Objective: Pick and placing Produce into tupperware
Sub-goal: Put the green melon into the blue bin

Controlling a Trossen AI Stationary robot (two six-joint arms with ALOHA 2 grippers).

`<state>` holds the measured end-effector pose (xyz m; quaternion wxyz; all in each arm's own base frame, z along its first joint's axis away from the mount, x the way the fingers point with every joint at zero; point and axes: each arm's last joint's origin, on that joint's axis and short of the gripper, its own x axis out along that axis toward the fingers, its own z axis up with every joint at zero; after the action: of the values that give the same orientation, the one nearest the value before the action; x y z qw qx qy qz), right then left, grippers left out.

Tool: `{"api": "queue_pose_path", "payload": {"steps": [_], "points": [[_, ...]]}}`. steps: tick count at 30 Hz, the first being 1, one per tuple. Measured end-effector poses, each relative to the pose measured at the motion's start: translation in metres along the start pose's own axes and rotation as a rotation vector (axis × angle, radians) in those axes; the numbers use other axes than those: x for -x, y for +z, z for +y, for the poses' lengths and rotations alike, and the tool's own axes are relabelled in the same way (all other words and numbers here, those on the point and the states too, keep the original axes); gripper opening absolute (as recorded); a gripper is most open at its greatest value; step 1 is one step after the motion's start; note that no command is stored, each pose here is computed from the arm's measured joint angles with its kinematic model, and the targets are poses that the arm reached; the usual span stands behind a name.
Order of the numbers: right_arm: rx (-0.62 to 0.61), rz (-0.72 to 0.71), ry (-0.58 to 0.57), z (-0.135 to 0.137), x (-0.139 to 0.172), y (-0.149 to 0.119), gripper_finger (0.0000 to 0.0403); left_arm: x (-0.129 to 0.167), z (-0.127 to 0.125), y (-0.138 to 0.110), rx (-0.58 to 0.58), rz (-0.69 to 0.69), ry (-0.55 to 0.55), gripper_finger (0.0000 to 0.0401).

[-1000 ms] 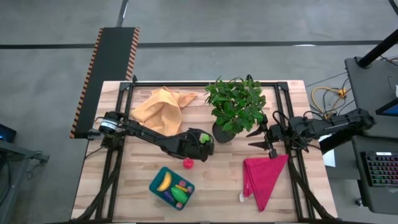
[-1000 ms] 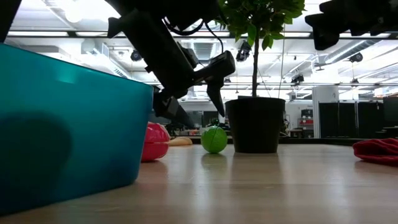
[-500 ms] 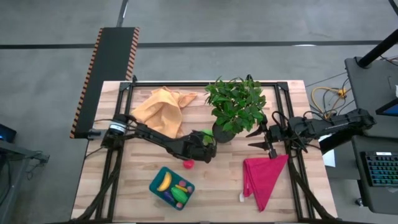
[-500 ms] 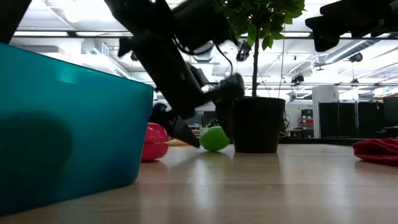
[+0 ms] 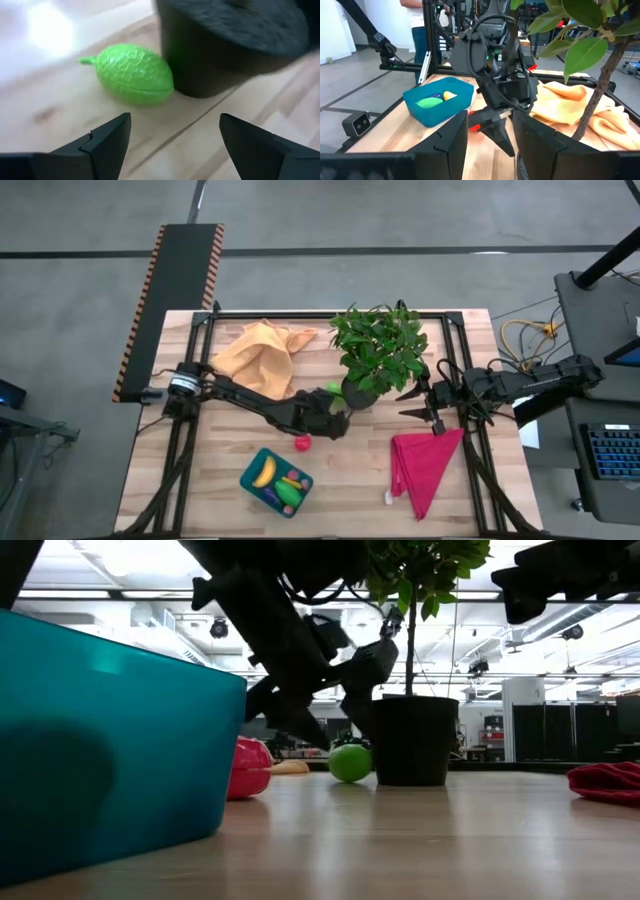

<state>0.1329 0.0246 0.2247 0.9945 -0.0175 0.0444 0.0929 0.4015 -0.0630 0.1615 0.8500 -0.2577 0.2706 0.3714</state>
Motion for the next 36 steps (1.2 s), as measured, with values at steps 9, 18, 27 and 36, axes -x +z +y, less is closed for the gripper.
{"api": "queue_pose_path", "payload": {"steps": [9,18,27,36], "points": [[0.000,0.008,-0.002,0.000,0.000,-0.001,0.0157,0.009,0.000,0.006,-0.614,0.029,-0.061,0.0289],[0.050,0.007,-0.003,0.000,0.000,-0.001,0.0153,0.012,0.002,0.005,-0.924,0.048,-0.055,0.0289],[0.111,-0.082,-0.011,0.000,0.000,0.008,0.0154,0.009,0.006,0.010,-0.719,-0.012,0.039,0.0290],[0.184,-0.122,-0.020,0.000,0.001,0.012,0.0144,-0.003,0.015,0.019,-0.809,0.059,-0.016,0.0290]]}}
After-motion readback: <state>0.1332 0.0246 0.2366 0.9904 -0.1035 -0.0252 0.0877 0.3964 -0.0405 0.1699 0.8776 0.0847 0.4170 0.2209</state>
